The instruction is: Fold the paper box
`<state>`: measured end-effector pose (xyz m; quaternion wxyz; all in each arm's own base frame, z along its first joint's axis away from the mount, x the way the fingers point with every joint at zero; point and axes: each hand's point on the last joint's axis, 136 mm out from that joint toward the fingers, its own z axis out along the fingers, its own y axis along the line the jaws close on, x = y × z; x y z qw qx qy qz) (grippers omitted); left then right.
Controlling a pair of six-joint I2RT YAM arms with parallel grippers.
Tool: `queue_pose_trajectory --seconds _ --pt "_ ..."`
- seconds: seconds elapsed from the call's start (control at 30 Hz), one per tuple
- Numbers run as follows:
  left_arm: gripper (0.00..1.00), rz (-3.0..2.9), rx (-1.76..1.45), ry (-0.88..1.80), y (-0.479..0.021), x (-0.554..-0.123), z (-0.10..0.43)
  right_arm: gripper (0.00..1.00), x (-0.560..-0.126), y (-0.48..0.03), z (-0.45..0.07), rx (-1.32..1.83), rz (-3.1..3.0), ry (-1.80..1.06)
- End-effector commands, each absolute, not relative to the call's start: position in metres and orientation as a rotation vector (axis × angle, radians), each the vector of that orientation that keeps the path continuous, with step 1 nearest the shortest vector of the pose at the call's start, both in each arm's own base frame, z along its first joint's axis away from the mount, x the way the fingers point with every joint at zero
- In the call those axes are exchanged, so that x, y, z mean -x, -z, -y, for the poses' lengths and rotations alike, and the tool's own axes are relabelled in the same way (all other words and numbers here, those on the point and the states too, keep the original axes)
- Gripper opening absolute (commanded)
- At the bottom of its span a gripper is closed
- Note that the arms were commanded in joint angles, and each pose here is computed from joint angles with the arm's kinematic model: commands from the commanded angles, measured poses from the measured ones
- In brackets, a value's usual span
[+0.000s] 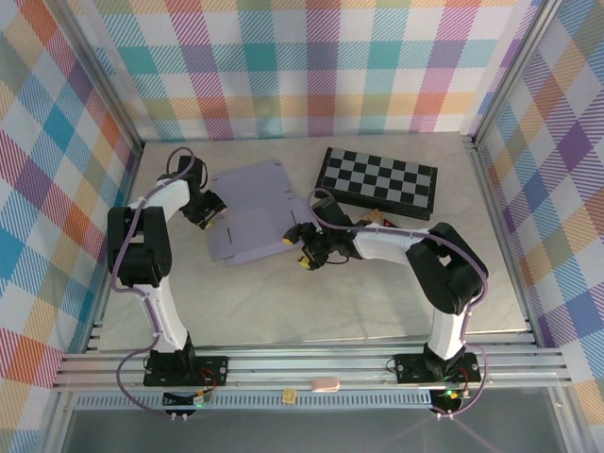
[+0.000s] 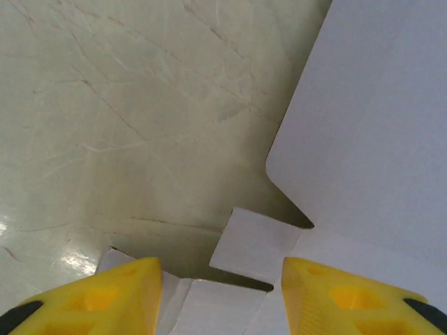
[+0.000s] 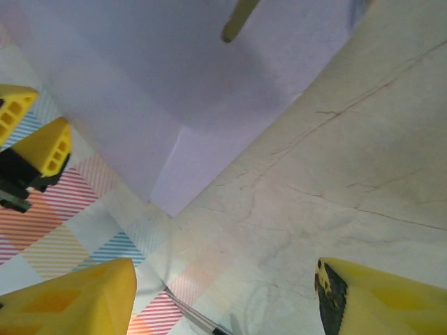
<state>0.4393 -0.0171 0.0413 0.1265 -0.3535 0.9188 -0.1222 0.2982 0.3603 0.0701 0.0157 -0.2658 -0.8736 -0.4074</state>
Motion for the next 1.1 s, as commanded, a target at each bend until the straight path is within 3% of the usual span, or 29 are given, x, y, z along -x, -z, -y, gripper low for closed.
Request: queue_pose_trajectory --seconds 0.0,0.43,0.63,0.83,1.07 --pt "0.48 -2.64 0.954 0.402 -0.046 -0.445 0.018 0.68 -0.3 -0.077 -0.371 0.823 2.644 1.382" --pt "0.45 -2.677 1.04 0.645 -0.028 -0.394 0.066 0.68 -0.302 -0.062 -0.353 0.845 2.698 1.375" --pt "0.46 -2.665 1.067 0.675 -0.053 -0.369 0.083 0.66 -0.306 -0.051 -0.331 0.893 2.727 1.34" --pt "0.53 -2.632 1.026 0.703 -0.088 -0.371 0.084 0.66 -0.297 -0.052 -0.314 0.929 2.756 1.331" --pt "0.52 -2.695 0.969 0.598 -0.079 -0.379 0.068 0.65 -0.3 -0.053 -0.302 0.946 2.784 1.355"
